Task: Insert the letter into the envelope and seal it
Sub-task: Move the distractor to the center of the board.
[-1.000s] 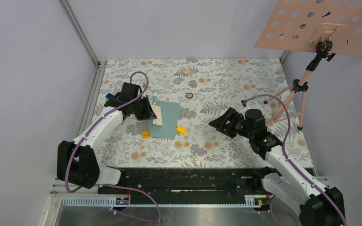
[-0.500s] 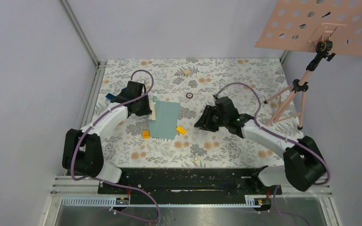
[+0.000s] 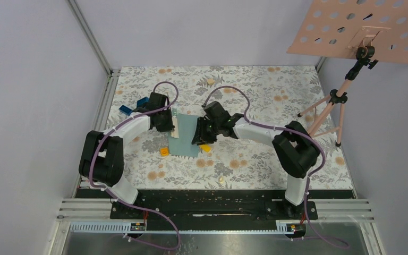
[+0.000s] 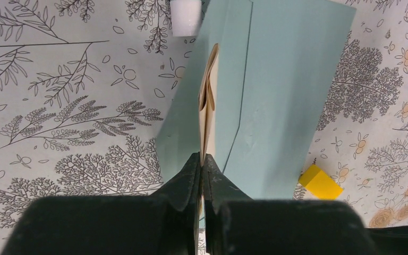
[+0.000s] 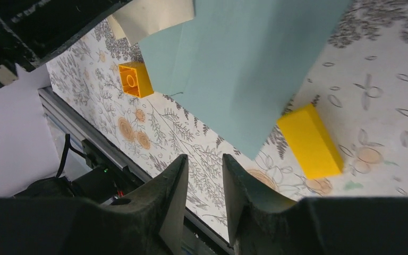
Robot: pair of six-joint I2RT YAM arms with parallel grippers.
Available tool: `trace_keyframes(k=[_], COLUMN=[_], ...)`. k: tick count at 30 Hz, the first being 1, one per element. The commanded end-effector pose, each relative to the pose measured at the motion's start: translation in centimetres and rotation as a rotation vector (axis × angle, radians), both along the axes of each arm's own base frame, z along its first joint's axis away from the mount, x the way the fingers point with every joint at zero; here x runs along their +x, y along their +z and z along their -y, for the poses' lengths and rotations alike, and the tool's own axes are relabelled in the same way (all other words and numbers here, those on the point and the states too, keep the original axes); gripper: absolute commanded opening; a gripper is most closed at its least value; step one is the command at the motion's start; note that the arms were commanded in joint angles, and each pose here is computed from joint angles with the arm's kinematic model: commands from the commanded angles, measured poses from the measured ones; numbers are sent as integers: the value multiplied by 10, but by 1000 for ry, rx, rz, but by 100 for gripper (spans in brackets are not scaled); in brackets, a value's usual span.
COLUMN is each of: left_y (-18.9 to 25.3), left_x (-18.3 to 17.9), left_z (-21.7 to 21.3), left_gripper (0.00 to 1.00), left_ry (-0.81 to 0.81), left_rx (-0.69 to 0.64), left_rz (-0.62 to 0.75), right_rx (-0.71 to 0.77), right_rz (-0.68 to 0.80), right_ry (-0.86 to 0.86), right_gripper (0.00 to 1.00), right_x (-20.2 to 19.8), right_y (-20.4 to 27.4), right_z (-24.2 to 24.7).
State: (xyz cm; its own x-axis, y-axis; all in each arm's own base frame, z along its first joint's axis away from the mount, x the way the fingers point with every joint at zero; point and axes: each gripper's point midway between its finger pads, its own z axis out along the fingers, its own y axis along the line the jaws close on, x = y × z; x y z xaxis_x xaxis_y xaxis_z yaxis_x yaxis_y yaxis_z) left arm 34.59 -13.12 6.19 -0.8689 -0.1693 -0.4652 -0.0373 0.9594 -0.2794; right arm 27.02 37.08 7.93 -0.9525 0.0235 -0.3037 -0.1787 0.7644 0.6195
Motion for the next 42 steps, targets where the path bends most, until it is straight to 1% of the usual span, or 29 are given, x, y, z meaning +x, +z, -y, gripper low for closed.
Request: trace_keyframes(k=[1,5,9,18,22,24,27,29,32,34,35,42], left_y=[6,3,1,0,0,1,2,1,0,-1,-1,-12], left_x=[12,11,10,7,6,6,6,5,4,3,3,-4], left_z=[13,16,19,23,25,26,29,30,33,35,36,39], left_gripper=[0,0,0,0,0,0,0,0,0,0,0,0], left_ry=[-31,-40,-49,-75,-87,-92,-99,-103,-112,-123,-129,-147], left_rx=[-47,-64,-74,-58,-49,-50,-58,-65,-77,-88,-93,-91], left_rz=[39,26,10,4,7,9,8,6,-1,-7,-12,-85], right_rx=[37,-59,-139,-197,-224,-215,-185,-114,-38,-21,-9,19], right_rz=[-64,-83,-91,-117,-97,-88,-67,-58,-56,-69,-70,-108], right_ry=[42,-25,-93,-263,-387,-424,-436,-404,-360,-332,-327,-335], right_gripper=[36,30,29,28,28,28,28,28,32,40,42,44], right_x=[-7,-5,-1,5,13,16,21,25,33,38,43,62], right_y=[-2,-33,-51,-73,-72,-70,-60,-48,-35,-32,-30,-38], right_z=[-26,-9,14,85,120,131,129,114,91,80,74,54])
